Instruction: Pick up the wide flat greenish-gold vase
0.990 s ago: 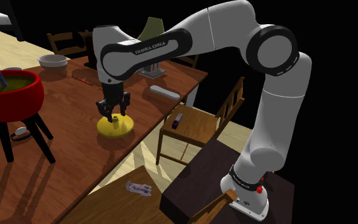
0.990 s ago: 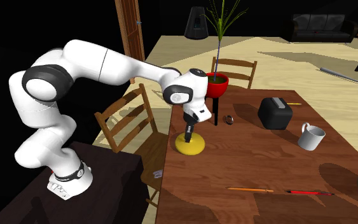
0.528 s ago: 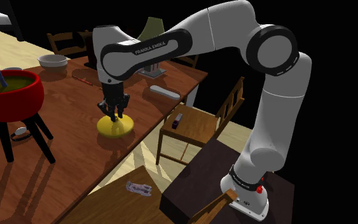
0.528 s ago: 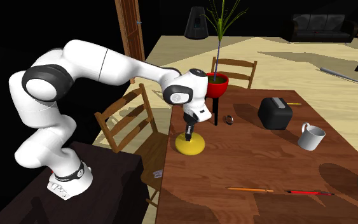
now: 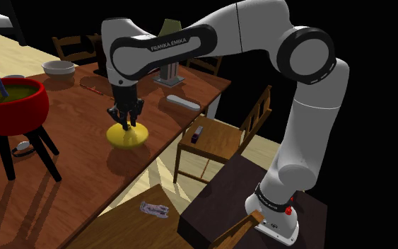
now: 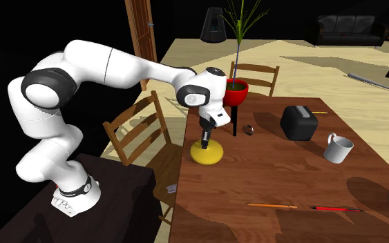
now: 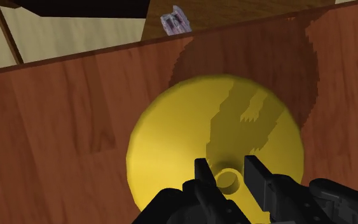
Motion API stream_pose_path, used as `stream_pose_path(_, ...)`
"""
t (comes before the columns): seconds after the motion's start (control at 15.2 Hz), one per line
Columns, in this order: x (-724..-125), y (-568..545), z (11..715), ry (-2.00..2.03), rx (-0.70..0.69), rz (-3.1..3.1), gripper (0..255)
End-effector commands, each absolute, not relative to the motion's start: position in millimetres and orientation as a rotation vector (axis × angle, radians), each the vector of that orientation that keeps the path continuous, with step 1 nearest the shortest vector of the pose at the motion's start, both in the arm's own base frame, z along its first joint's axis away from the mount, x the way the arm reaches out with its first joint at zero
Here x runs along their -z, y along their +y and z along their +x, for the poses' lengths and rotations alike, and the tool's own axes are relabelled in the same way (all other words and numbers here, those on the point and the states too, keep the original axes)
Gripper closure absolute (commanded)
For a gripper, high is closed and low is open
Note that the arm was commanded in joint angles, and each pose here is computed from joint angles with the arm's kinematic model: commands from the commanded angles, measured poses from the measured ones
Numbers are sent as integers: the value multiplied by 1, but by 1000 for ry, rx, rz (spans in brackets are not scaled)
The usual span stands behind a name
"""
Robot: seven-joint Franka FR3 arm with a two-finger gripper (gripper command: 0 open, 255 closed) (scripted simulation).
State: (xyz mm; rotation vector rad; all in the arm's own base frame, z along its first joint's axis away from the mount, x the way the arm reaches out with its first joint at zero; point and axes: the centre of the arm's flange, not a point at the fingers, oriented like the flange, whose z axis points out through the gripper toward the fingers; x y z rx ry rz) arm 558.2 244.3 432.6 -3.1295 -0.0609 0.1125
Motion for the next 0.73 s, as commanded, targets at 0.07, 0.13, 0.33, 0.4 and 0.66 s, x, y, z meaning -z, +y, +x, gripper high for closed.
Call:
stream_pose_path(0.07,-449,244,558,-61,-113,-3130,255)
stream_pose_path(0.13,-455,244,558,-61,-113,-3130,255)
stream_pose_path(0.33,-470,244,558,-61,-113,-3130,255)
stream_pose_path(0.4,-476,244,558,-61,-113,-3130,255)
stream_pose_path(0.66,-487,244,558,-61,-113,-3130,255)
